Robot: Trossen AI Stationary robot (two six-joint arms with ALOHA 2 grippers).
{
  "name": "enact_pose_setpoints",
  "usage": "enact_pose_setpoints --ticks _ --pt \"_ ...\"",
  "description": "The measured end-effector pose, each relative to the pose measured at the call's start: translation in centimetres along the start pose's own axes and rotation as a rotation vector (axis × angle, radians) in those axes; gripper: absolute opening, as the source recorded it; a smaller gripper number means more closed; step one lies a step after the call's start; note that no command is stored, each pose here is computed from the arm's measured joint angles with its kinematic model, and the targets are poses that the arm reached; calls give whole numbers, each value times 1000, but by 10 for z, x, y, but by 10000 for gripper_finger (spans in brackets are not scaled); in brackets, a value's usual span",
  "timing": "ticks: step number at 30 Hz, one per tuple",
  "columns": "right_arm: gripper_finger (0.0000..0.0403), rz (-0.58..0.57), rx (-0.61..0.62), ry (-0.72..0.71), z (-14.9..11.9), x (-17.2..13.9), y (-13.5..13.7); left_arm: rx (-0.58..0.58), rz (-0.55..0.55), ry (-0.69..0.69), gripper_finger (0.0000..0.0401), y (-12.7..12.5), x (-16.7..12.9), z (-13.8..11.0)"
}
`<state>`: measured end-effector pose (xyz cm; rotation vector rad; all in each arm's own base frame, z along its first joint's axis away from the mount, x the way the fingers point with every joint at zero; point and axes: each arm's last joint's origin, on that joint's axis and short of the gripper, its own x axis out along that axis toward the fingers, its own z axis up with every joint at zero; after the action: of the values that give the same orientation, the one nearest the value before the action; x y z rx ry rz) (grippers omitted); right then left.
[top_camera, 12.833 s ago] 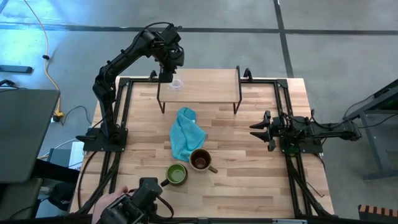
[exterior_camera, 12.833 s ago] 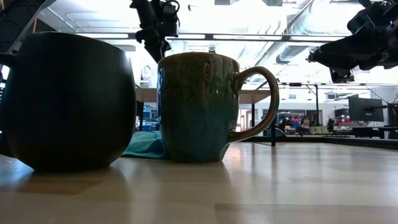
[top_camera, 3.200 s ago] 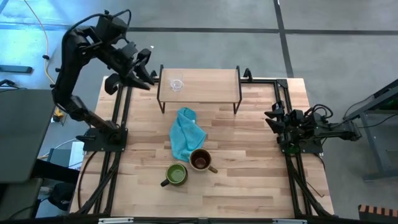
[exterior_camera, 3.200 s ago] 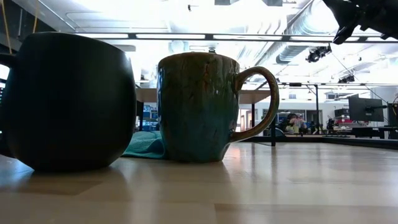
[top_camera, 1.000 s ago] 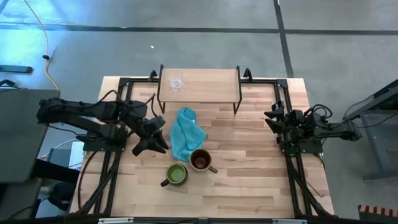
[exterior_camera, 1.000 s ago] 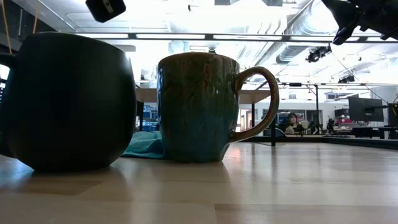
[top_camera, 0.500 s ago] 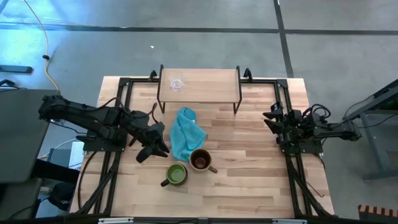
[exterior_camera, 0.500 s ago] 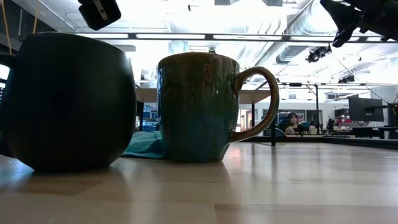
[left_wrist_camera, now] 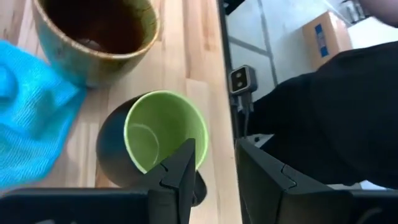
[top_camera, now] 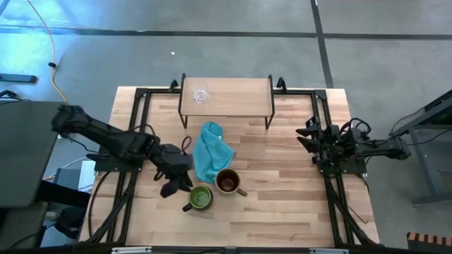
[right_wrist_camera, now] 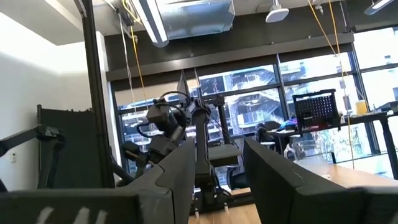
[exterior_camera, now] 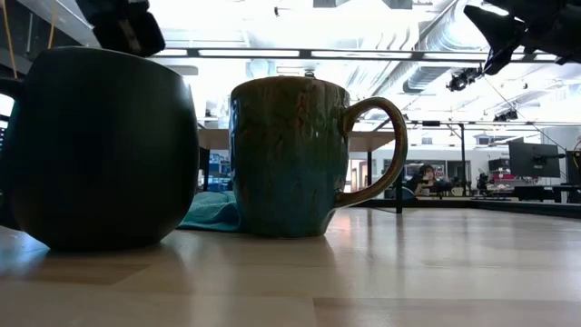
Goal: Stack small to large cups/mugs on shelf
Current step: Put the green mug on the shelf
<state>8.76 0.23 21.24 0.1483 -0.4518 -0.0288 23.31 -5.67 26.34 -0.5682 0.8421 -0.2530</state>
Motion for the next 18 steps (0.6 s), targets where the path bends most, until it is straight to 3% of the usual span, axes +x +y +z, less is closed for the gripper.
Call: enact_pose_setpoints --ticks 18 --pt "128 -3 21 42 -4 0 0 -130 200 26 104 18 36 -1"
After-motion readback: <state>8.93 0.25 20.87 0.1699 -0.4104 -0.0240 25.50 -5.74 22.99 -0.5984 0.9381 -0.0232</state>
